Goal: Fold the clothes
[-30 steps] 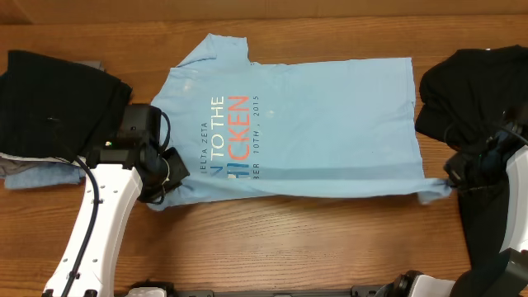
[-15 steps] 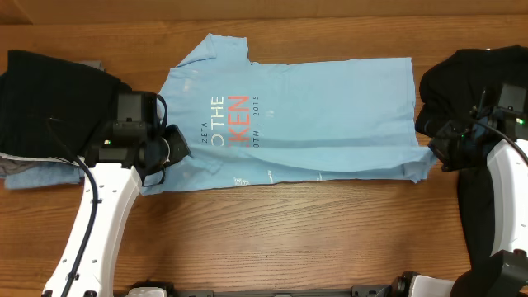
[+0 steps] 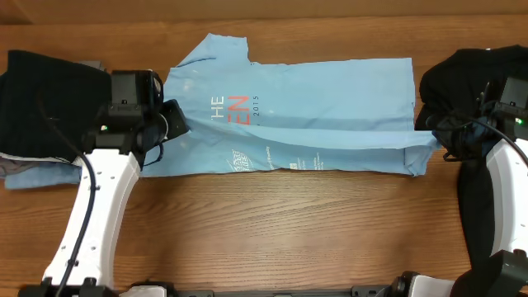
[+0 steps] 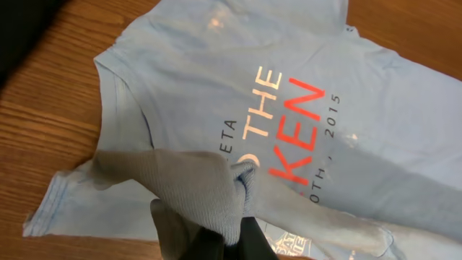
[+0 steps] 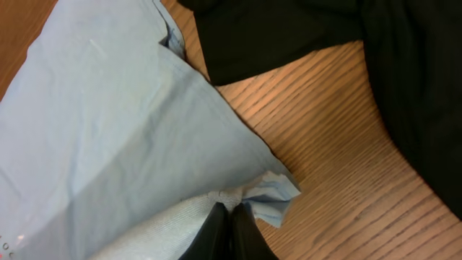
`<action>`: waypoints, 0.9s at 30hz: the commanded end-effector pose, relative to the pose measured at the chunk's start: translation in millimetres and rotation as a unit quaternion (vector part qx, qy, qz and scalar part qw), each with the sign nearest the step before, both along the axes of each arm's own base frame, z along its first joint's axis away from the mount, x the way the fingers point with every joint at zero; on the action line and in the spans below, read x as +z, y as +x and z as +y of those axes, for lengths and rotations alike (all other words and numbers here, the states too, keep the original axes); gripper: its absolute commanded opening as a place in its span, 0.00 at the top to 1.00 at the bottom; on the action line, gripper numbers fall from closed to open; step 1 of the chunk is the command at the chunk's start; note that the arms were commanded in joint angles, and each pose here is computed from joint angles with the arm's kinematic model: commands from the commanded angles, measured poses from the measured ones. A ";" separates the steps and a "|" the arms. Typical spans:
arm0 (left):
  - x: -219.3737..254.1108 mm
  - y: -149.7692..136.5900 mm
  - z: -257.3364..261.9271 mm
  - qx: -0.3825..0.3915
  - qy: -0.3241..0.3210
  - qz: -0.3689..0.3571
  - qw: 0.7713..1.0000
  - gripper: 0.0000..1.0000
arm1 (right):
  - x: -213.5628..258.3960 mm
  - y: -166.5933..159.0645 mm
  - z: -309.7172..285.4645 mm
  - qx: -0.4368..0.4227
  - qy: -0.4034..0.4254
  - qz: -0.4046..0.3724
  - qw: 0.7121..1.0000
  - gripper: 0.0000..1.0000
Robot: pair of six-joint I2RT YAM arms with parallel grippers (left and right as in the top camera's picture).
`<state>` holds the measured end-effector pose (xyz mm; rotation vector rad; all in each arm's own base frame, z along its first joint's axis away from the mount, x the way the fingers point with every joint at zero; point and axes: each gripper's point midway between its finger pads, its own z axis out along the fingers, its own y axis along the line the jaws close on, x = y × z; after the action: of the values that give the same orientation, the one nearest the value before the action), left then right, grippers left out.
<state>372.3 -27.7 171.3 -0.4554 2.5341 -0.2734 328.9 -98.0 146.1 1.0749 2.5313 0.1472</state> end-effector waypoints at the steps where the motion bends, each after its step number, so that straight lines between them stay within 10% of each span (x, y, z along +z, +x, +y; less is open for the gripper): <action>1: -2.6 13.9 -0.1 -0.019 0.011 -0.007 1.000 0.96 | 11.4 12.1 -10.9 -0.002 -0.029 -0.023 0.999 0.96; 23: -45.7 33.2 -17.0 -0.040 0.046 0.022 0.998 0.87 | -11.0 55.0 1.6 0.061 -0.045 -0.045 0.996 0.89; 26: -59.1 43.9 -20.0 -0.043 0.042 0.022 0.998 0.71 | -8.3 62.1 0.7 0.069 -0.055 -0.060 0.994 0.72; 27: -58.7 49.4 -20.3 -0.042 0.042 0.013 0.998 0.48 | -7.6 65.2 -0.2 0.074 -0.061 -0.067 0.993 0.63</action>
<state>407.4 -43.0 110.6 -0.3626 2.6114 -0.1847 383.0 -95.0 130.9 0.8701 2.4914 0.1253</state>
